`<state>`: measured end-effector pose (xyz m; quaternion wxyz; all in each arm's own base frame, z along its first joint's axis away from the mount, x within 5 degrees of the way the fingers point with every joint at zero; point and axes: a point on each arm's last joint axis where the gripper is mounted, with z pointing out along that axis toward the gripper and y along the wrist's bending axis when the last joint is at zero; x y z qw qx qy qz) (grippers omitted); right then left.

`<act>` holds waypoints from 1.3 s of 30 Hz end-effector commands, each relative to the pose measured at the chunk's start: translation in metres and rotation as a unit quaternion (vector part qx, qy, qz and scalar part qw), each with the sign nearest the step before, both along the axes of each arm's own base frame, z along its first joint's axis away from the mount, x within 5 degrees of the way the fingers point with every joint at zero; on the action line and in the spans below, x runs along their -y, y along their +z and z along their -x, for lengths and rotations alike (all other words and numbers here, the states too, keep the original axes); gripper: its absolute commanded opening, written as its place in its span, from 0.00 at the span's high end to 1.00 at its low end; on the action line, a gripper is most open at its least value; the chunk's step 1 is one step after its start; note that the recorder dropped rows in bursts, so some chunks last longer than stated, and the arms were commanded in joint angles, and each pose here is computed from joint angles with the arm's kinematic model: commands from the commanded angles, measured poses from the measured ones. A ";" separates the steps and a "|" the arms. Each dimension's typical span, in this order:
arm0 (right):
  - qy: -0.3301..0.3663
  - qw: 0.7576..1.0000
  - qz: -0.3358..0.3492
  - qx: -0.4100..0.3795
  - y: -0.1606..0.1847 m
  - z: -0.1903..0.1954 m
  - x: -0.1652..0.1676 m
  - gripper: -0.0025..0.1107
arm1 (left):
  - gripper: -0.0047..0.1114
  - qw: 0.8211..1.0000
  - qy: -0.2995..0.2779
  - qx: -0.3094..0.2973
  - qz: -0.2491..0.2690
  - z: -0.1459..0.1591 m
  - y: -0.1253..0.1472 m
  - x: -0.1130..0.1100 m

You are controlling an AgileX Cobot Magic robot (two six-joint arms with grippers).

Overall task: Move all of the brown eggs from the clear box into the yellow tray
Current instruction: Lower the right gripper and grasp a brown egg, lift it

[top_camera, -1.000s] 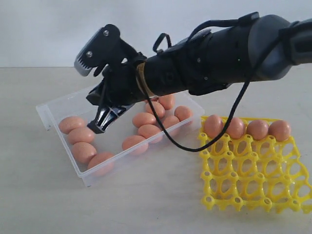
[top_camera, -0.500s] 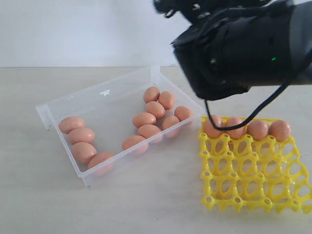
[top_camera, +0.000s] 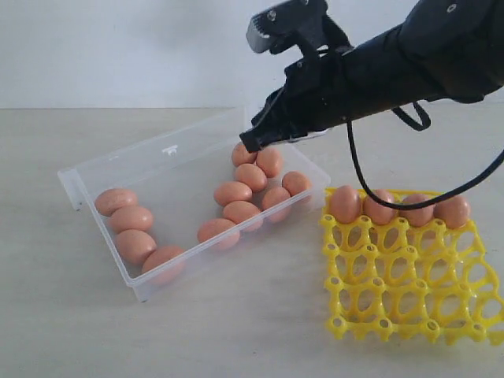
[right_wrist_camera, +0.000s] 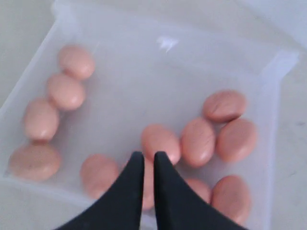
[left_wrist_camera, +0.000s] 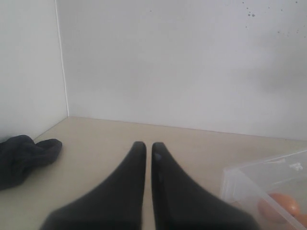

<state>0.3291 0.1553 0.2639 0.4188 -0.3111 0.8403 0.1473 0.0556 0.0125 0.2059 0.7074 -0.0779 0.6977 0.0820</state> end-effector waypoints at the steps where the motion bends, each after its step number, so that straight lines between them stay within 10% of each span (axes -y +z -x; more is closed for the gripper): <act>1: -0.026 0.998 0.012 0.056 0.002 -0.011 0.002 0.64 | 0.92 1.000 0.001 0.010 -0.004 0.001 0.003 0.000; 10: 0.152 0.979 0.132 -0.032 -0.047 -0.052 -0.044 0.51 | 0.92 1.000 0.001 0.009 -0.004 0.001 0.003 0.000; 39: 0.212 0.946 0.246 0.008 -0.130 -0.095 -0.054 0.51 | 0.92 1.000 0.001 0.010 -0.004 0.001 0.003 0.000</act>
